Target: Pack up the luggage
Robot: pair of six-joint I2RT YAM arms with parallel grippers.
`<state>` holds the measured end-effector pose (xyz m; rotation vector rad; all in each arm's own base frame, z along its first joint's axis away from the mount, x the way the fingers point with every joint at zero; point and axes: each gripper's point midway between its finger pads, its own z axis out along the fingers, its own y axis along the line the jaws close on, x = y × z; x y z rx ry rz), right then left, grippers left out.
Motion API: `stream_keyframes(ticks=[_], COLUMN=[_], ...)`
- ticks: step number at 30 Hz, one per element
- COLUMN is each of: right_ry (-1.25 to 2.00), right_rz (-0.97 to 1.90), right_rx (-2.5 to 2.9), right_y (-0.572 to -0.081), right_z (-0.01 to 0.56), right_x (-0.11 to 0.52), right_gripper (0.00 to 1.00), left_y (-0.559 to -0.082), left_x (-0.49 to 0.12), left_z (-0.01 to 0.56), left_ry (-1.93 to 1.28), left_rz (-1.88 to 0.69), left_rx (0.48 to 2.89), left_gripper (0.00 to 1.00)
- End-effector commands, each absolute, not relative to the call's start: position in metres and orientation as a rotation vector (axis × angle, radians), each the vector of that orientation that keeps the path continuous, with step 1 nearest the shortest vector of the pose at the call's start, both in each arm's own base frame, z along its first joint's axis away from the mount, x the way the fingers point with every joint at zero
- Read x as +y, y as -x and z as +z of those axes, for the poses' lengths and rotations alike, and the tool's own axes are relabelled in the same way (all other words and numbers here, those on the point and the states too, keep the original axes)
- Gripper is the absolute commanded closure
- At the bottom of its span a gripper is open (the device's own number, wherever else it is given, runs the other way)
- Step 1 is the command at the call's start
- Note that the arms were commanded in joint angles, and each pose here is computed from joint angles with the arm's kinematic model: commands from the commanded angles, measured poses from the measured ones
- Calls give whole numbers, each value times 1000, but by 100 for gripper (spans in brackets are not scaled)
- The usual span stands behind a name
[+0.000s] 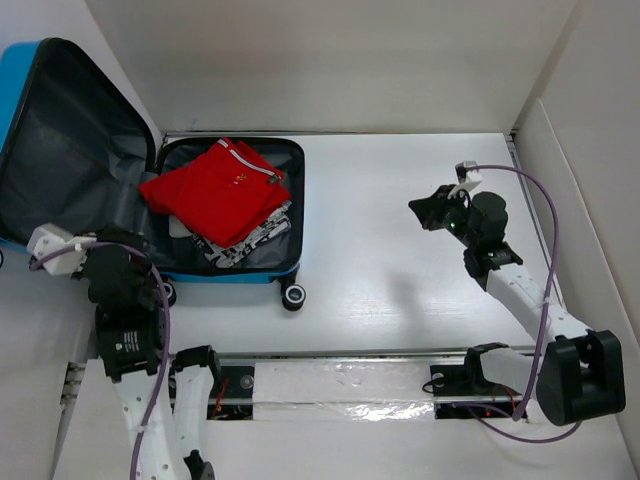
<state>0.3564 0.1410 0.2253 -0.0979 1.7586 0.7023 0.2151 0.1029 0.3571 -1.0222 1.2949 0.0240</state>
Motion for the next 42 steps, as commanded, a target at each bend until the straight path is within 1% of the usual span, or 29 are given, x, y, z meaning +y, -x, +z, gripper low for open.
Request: stream_keyframes(ticks=[1, 4, 5, 6, 7, 8, 9, 10, 11, 14, 15, 17, 20, 21, 24, 27, 28, 29, 32, 34, 35, 36, 38, 39, 40, 41, 42], right_ry=[209, 233, 245, 247, 244, 244, 244, 247, 251, 251, 249, 253, 275, 278, 297, 298, 293, 298, 309, 317, 317, 315, 314, 312, 320, 317, 315], right_rz=[761, 786, 793, 791, 789, 786, 784, 784, 782, 762, 759, 757, 760, 756, 743, 735, 729, 733, 732, 725, 721, 717, 716, 714, 718, 714, 713], right_rx=[1677, 1686, 1688, 1692, 1694, 1694, 1693, 1691, 1686, 1689, 1689, 1691, 1693, 1690, 1707, 1706, 1705, 1701, 1714, 1725, 1730, 1737, 1744, 1748, 1751, 1750, 1756], right_y=[-358, -358, -357, -357, -357, -357, -356, -356, -355, -355, -355, -355, -351, -352, -352, -351, -352, -351, -352, -353, -354, -355, -357, -358, -357, -358, -359], right_z=[253, 250, 250, 250, 251, 251, 252, 252, 255, 255, 256, 257, 257, 258, 255, 256, 257, 257, 254, 251, 251, 248, 246, 245, 244, 244, 242], right_x=[162, 170, 173, 173, 173, 172, 172, 172, 172, 169, 169, 169, 175, 175, 177, 178, 177, 180, 186, 189, 188, 188, 188, 189, 192, 191, 191], right_gripper=[100, 92, 83, 77, 70, 54, 47, 42, 35, 33, 33, 32, 32, 32, 32, 32, 32, 32, 32, 32, 32, 32, 32, 32, 32, 32, 32], left_y=[-163, -139, -136, -133, -130, -134, -138, -145, -150, -160, -157, -163, -178, -179, -192, -190, -196, -194, -199, -201, -203, -204, -208, -208, -219, -217, -221], left_x=[146, 161, 165, 169, 173, 175, 176, 178, 179, 185, 189, 199, 207, 210, 213, 226, 225, 233, 234, 235, 235, 235, 234, 234, 224, 220, 213], left_z=[334, 341, 344, 342, 343, 335, 334, 338, 336, 334, 334, 326, 321, 329, 318, 297, 299, 296, 298, 303, 304, 307, 307, 305, 306, 304, 306], left_ry=[1251, 1299, 1315, 1327, 1341, 1328, 1319, 1306, 1287, 1245, 1242, 1236, 1236, 1261, 1257, 1277, 1264, 1294, 1307, 1307, 1302, 1295, 1282, 1277, 1215, 1183, 1143], left_rz=[370, 547, 596, 639, 683, 725, 740, 733, 754, 856, 912, 1000, 1003, 981, 983, 1053, 1021, 1020, 994, 992, 986, 975, 954, 954, 938, 987, 1007], left_rx=[1217, 1168, 1156, 1153, 1126, 1160, 1169, 1143, 1156, 1209, 1231, 1283, 1336, 1319, 1384, 1447, 1442, 1438, 1453, 1444, 1451, 1449, 1466, 1471, 1504, 1507, 1516], left_gripper=[100, 100, 73, 51, 32, 11, 7, 6, 6, 14, 21, 26, 27, 27, 27, 26, 26, 27, 34, 44, 52, 66, 78, 87, 91, 98, 100])
